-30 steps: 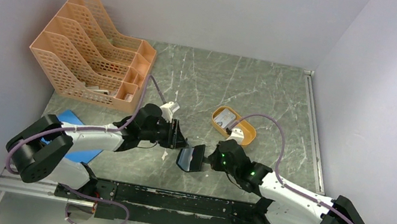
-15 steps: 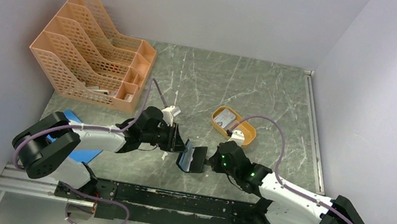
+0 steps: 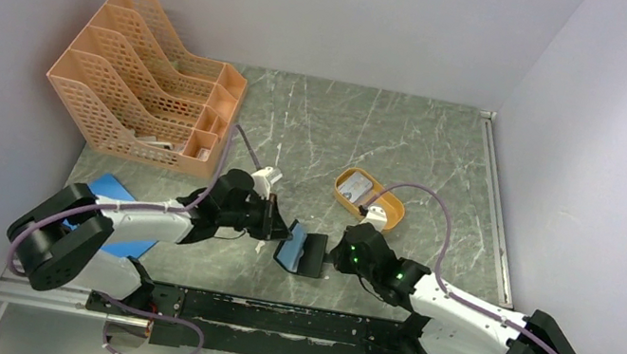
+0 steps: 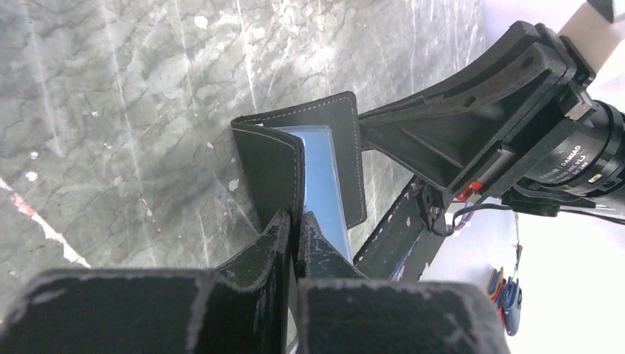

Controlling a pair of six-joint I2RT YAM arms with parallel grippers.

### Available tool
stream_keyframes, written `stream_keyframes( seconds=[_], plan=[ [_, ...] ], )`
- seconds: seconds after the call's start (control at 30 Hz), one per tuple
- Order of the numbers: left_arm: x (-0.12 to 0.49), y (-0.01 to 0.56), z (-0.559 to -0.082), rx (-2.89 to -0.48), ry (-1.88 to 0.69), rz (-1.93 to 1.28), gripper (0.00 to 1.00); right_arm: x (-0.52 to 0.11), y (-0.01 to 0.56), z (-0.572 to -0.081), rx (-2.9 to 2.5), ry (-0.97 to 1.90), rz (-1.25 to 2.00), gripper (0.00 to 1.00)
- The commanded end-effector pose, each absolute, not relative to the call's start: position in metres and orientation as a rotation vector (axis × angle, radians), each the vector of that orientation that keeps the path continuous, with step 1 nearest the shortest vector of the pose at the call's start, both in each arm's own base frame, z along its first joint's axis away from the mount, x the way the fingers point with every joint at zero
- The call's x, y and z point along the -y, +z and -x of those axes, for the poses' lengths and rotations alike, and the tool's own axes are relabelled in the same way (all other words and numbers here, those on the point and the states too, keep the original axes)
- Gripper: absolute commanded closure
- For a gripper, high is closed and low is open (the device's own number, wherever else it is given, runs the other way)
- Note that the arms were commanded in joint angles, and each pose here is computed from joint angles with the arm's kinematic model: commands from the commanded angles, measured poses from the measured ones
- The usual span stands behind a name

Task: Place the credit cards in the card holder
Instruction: Open the card holder at the center of the board.

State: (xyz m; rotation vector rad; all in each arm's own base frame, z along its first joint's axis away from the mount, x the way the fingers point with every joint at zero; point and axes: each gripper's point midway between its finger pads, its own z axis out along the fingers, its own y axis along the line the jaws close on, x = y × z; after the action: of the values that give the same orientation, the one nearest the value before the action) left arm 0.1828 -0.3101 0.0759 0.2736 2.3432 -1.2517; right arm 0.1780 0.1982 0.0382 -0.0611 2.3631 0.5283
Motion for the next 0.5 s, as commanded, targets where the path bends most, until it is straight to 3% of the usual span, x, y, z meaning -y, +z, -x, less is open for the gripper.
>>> stream_keyframes(
  seconds=[0.0, 0.07, 0.17, 0.33, 0.47],
  plan=[
    [0.3, 0.083, -0.188, -2.336, -1.172, -0.207, 0.95, -0.199, 0.053, -0.183, -2.332, 0.555, 0.012, 0.75],
    [0.292, 0.081, -0.191, -2.359, -1.112, -0.161, 0.95, -0.202, 0.066, -0.183, -2.318, 0.581, 0.006, 0.58],
    [0.282, 0.079, -0.192, -2.39, -1.044, -0.113, 0.95, -0.209, 0.09, -0.184, -2.287, 0.638, 0.027, 0.46],
    [0.273, 0.08, -0.198, -2.42, -0.963, -0.036, 0.95, -0.247, 0.138, -0.177, -2.224, 0.857, 0.16, 0.43],
    [0.274, 0.083, -0.2, -2.417, -0.973, 0.015, 0.95, -0.278, 0.144, -0.173, -2.252, 0.984, 0.205, 0.43]
  ],
)
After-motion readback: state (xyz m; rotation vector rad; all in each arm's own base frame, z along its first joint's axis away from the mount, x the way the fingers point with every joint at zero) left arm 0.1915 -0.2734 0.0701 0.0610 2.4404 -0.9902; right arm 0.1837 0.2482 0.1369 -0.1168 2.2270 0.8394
